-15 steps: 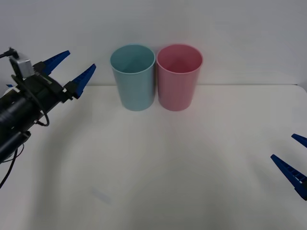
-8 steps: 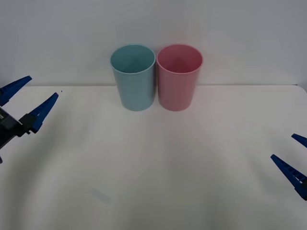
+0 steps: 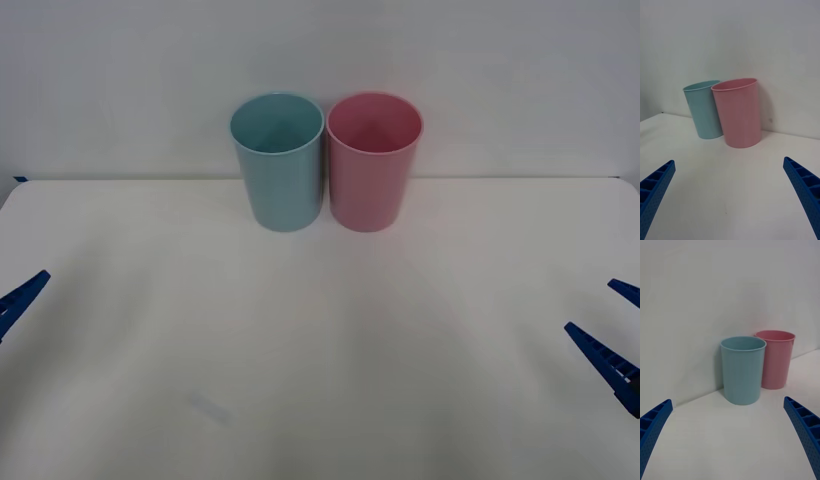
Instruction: Grasp the object on the table and drop it into the matching bin: aluminum can to the light blue bin, PET bottle to the pink bin.
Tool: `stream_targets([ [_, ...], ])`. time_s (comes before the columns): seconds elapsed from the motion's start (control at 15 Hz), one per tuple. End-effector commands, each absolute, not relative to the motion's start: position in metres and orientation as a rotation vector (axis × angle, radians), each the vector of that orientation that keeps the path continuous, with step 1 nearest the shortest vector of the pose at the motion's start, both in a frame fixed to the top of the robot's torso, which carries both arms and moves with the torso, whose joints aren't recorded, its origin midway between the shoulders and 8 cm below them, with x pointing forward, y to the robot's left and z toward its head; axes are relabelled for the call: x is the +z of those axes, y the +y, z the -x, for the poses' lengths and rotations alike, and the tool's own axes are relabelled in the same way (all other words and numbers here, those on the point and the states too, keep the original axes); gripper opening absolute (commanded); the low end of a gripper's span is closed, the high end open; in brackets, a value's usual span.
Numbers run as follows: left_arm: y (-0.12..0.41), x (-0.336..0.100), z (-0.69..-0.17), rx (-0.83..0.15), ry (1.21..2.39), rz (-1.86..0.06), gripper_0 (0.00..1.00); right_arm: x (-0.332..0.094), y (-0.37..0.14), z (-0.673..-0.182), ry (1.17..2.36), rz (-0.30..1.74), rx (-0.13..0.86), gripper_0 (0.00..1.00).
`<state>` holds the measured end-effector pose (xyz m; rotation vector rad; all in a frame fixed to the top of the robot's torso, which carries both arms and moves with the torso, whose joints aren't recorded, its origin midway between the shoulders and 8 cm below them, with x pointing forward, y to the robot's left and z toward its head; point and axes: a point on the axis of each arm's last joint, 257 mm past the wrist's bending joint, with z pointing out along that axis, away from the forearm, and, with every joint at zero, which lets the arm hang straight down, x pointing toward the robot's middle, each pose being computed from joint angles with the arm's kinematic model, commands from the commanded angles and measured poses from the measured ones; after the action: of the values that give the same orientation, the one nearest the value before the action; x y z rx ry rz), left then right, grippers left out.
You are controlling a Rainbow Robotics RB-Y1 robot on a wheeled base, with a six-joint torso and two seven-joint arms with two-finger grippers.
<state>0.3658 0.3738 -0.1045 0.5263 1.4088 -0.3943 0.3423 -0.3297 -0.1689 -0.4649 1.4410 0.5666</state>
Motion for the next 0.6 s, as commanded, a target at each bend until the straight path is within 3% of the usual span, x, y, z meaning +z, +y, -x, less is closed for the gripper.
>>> stream_targets([
  [0.07, 0.384, -0.119, -0.347, -0.374, 1.454, -0.542, 1.00, -0.169, -0.330, -0.342, 1.441, 0.465, 0.567, 1.00],
  [0.2, 0.386, -0.135, -0.335, -0.349, 1.484, -0.563, 1.00, -0.169, -0.330, -0.342, 1.441, 0.465, 0.567, 1.00],
  [0.6, 0.380, -0.153, -0.324, -0.394, 1.525, -0.545, 1.00, -0.169, -0.330, -0.342, 1.441, 0.465, 0.567, 1.00],
])
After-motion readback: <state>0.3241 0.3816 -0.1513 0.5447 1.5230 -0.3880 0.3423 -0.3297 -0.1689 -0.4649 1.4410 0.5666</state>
